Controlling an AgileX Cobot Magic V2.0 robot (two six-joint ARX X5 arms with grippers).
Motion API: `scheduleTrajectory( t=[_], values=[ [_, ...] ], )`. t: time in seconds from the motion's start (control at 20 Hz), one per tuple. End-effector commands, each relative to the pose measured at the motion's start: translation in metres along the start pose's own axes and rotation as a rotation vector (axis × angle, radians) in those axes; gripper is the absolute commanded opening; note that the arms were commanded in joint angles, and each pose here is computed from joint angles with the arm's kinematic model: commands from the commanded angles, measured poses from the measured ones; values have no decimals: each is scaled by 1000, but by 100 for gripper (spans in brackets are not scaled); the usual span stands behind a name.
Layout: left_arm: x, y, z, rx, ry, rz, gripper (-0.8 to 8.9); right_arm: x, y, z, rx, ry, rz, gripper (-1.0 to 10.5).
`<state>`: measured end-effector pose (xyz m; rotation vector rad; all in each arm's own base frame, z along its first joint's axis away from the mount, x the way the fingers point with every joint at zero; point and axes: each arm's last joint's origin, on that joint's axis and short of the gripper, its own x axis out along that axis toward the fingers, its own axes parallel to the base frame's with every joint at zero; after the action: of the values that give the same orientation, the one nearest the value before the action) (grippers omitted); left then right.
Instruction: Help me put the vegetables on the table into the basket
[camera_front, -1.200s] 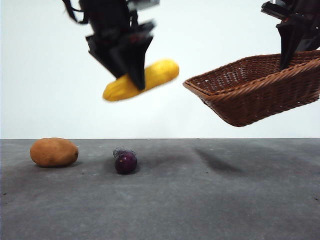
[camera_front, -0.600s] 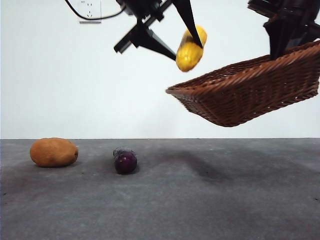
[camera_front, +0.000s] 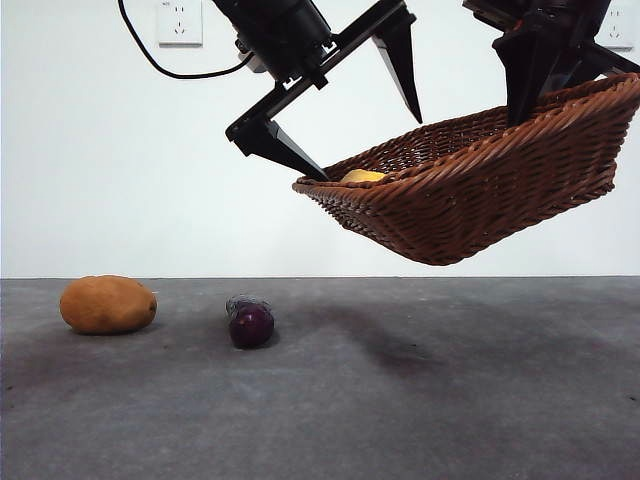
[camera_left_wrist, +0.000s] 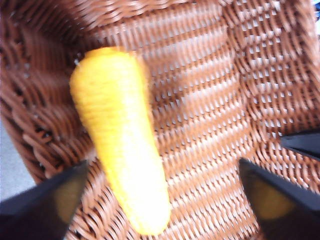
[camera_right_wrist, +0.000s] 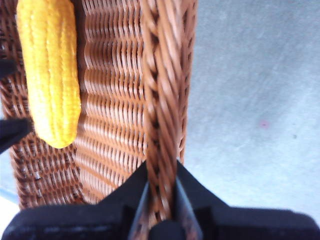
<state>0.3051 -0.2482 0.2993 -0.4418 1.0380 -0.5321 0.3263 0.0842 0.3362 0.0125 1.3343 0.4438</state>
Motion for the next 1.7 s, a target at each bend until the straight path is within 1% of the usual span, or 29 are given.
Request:
scheduleTrajectory(
  t=[0.05, 0.1, 0.2, 0.25, 0.35, 0.4, 0.45, 0.5, 0.55, 0.7, 0.75, 0.85, 0.95, 1.05, 1.1, 1.25, 1.35, 1.4, 1.5, 1.55, 1.7],
  values=[
    [-12, 10, 13, 51, -4, 59, 511, -3, -1, -3, -4, 14, -54, -16],
    [-20, 17, 20, 41, -5, 117, 511, -3, -2, -3, -1, 14, -74, -16],
    [-36, 37, 34, 24, -4, 231, 511, -4, -8, -3, 16, 11, -79, -16],
    [-42, 52, 38, 21, 8, 291, 511, -4, -8, -3, 17, 11, -80, -16],
    [-55, 82, 44, 21, 40, 451, 511, -4, -8, -3, 17, 11, -80, -16],
    [-61, 92, 46, 44, 53, 507, 511, -4, -8, -3, 16, 11, -80, -16],
    [-65, 100, 49, 63, 65, 537, 511, -4, -8, -3, 16, 9, -80, -16],
    [-71, 111, 51, 104, 94, 555, 507, -4, -8, -3, 15, 5, -80, -16],
    [-75, 118, 52, 164, 136, 565, 507, -4, -8, -3, 15, 2, -80, -16],
    [-84, 130, 47, 435, 315, 592, 507, -4, -8, -1, 11, -10, -81, -16],
    [-84, 131, 46, 515, 353, 600, 507, -4, -8, 0, 8, -20, -81, -16],
    [-84, 131, 46, 615, 388, 585, 507, -4, -8, 3, 1, -50, -82, -16],
    [-83, 130, 46, 816, 454, 543, 513, -4, -8, 4, -4, -67, -82, -16],
    [-82, 129, 45, 971, 505, 514, 587, -4, -8, 5, -6, -77, -82, -16],
    [-80, 129, 45, 1030, 528, 498, 600, -4, -8, 5, -7, -78, -82, -16],
    [-72, 133, 45, 1168, 599, 454, 603, -4, -8, 5, -7, -79, -82, -16],
    [-59, 141, 46, 1198, 641, 433, 604, -4, -8, 6, -14, -80, -83, -16],
    [-52, 146, 46, 1211, 674, 441, 604, -4, -8, 6, -15, -80, -83, -16],
    [-37, 156, 46, 1268, 744, 441, 606, -4, -8, 5, -22, -77, -80, -16],
    [-30, 160, 48, 1294, 744, 439, 607, -4, -8, 5, -22, -76, -79, -16],
    [-16, 168, 60, 1327, 667, 531, 616, -4, -8, 5, -23, -75, -79, -16]
  ],
)
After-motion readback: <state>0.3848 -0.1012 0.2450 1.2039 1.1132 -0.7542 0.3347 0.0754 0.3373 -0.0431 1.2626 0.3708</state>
